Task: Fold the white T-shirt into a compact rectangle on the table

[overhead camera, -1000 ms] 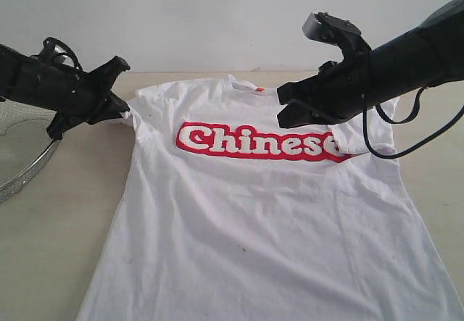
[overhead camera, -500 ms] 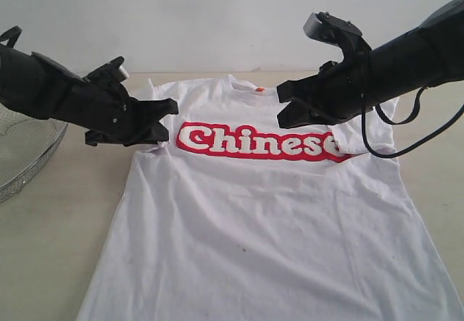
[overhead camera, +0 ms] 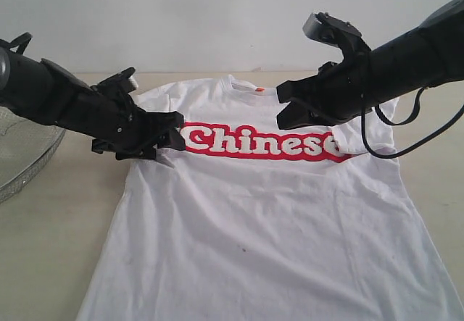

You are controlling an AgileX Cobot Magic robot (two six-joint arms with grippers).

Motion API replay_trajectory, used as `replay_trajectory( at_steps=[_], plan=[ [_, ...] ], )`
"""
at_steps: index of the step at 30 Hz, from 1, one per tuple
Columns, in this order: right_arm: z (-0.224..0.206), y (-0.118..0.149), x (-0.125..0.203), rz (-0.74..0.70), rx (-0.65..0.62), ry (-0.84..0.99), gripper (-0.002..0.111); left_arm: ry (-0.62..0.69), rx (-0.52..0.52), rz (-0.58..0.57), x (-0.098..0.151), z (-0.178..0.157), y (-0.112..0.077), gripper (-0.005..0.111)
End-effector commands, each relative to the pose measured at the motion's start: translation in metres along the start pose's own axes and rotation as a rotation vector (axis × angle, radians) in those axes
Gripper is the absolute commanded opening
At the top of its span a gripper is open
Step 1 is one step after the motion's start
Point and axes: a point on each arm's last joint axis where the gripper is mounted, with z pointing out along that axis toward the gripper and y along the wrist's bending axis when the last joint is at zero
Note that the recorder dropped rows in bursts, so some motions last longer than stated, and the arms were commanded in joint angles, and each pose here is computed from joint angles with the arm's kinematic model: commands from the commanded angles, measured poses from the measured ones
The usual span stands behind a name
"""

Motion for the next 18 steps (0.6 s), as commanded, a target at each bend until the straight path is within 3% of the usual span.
replay_trajectory(
  at_steps=[1, 8, 14, 18],
  plan=[
    [-0.004, 0.004, -0.003, -0.008, -0.013, -0.007, 0.000, 0.021, 0.056, 0.024, -0.006, -0.005, -0.008, 0.078],
    [-0.004, 0.004, -0.002, -0.010, -0.015, -0.004, 0.000, -0.104, 0.109, 0.050, -0.044, -0.048, -0.018, 0.063],
    [-0.004, 0.004, -0.002, -0.010, -0.018, -0.002, 0.000, -0.245, 0.069, -0.031, -0.075, -0.082, 0.002, 0.063],
    [-0.004, 0.004, -0.002, -0.010, -0.016, -0.003, 0.000, -0.227, 0.053, -0.054, -0.076, -0.074, 0.012, 0.063]
  ],
)
